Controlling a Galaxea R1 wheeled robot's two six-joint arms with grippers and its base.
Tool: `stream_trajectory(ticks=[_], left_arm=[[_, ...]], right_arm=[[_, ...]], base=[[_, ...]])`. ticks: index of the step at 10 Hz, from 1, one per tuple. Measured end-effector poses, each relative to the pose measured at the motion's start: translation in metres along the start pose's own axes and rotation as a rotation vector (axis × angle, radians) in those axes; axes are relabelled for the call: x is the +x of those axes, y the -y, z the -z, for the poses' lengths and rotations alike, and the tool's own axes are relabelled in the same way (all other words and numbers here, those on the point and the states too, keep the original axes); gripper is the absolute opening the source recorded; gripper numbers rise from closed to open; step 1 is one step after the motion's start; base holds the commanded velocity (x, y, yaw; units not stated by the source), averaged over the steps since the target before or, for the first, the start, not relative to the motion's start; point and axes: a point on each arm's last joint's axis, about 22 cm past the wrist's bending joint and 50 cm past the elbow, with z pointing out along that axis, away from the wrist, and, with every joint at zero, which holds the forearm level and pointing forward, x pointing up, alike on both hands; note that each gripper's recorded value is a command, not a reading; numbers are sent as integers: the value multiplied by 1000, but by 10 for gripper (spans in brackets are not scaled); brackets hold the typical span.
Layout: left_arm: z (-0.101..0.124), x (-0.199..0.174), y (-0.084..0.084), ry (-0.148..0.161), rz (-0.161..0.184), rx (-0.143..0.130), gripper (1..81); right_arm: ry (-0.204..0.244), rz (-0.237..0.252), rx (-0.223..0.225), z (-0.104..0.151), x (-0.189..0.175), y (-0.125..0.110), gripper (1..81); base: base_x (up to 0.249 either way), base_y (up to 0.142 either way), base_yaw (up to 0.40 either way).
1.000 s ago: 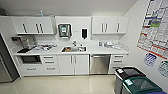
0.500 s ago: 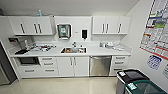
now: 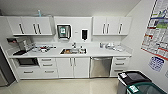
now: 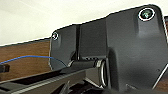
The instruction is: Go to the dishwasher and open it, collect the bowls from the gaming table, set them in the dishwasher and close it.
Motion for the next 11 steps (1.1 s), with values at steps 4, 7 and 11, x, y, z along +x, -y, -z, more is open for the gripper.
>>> stream_trajectory(ticks=[4, 7, 11], left_arm=[[0, 2, 0, -7, -3, 1, 811], [-6, 8, -14, -11, -5, -24, 811], [-2, -1, -5, 0, -1, -8, 811]], right_arm=[[-10, 3, 2, 0, 4, 1, 811], [-14, 5, -22, 5, 10, -14, 811], [-4, 1, -5, 1, 3, -3, 811]], base=[[98, 0, 0], [135, 0, 0], [136, 0, 0]])
